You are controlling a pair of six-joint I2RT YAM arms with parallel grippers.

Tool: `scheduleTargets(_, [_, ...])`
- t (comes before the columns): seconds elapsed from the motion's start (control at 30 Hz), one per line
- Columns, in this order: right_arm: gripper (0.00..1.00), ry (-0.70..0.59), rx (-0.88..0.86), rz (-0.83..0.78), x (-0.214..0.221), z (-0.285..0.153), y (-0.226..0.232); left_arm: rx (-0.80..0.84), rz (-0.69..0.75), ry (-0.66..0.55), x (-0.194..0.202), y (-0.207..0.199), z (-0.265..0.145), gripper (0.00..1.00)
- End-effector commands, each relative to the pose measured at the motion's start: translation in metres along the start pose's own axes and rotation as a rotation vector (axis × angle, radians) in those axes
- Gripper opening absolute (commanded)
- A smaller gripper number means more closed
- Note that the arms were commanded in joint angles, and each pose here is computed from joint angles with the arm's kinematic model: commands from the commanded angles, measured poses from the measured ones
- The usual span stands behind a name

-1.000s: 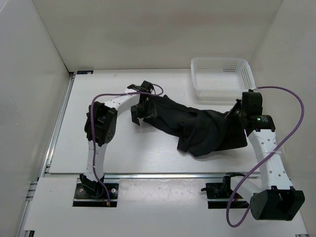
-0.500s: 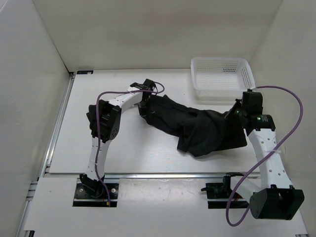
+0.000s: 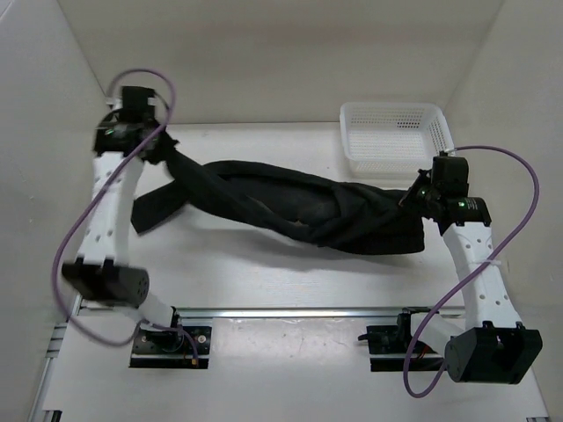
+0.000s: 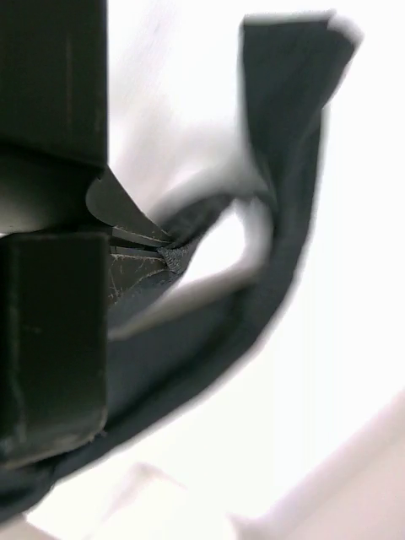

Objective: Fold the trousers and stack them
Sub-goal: Flatten the trousers out

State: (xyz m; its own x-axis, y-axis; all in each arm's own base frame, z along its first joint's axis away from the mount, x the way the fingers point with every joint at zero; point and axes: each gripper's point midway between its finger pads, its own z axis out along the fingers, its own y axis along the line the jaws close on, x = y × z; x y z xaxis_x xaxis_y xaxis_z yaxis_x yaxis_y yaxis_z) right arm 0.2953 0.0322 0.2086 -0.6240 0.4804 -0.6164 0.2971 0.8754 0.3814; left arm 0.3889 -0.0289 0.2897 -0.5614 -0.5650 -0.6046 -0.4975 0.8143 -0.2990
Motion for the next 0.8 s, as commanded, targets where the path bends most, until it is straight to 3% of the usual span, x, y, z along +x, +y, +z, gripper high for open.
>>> scheduleTargets(0.0, [0.00, -0.135, -0.003, -0.035, -0.040, -0.013, 0.008, -0.033, 0.013, -0.091, -0.010, 0.035, -0.067, 0.10])
scheduleTargets(0.13, [0.00, -0.139, 0.005, -0.034, -0.040, -0.016, 0.006, -0.097, -0.023, -0.140, -0.010, 0.077, -0.088, 0.10])
scheduleTargets(0.27, [0.00, -0.130, 0.034, -0.033, -0.035, -0.011, -0.001, -0.180, -0.032, -0.075, -0.012, 0.099, -0.057, 0.10])
scheduleTargets(0.33, [0.00, -0.120, 0.040, -0.033, -0.031, -0.009, -0.004, -0.217, -0.029, -0.008, -0.007, 0.102, -0.031, 0.28])
scheduleTargets(0.37, [0.00, -0.114, 0.042, -0.032, -0.027, -0.008, -0.006, -0.226, -0.024, 0.030, 0.000, 0.103, -0.021, 0.47])
scheduleTargets(0.4, [0.00, -0.114, 0.043, -0.032, -0.027, -0.008, -0.006, -0.212, -0.009, 0.085, 0.011, 0.101, -0.011, 0.91])
scheduleTargets(0.43, [0.00, -0.106, 0.057, -0.032, -0.022, -0.009, -0.010, -0.212, -0.007, 0.121, 0.019, 0.102, -0.005, 1.00])
scheduleTargets(0.53, [0.01, -0.097, 0.074, -0.032, -0.016, -0.008, -0.016, -0.201, 0.015, 0.195, 0.050, 0.104, 0.007, 0.99])
scheduleTargets(0.63, [0.00, -0.088, 0.079, -0.032, -0.013, -0.006, -0.018, -0.200, 0.015, 0.279, 0.093, 0.120, 0.010, 0.74])
scheduleTargets(0.67, [0.00, -0.088, 0.079, -0.032, -0.013, -0.006, -0.018, -0.189, -0.005, 0.274, 0.100, 0.122, 0.005, 0.48])
scheduleTargets(0.73, [0.00, -0.089, 0.078, -0.023, -0.013, -0.006, -0.018, -0.173, -0.034, 0.347, 0.131, 0.128, 0.010, 0.35])
scheduleTargets(0.77, [0.00, -0.089, 0.078, -0.023, -0.013, -0.006, -0.018, -0.137, -0.042, 0.359, 0.139, 0.125, 0.008, 0.35])
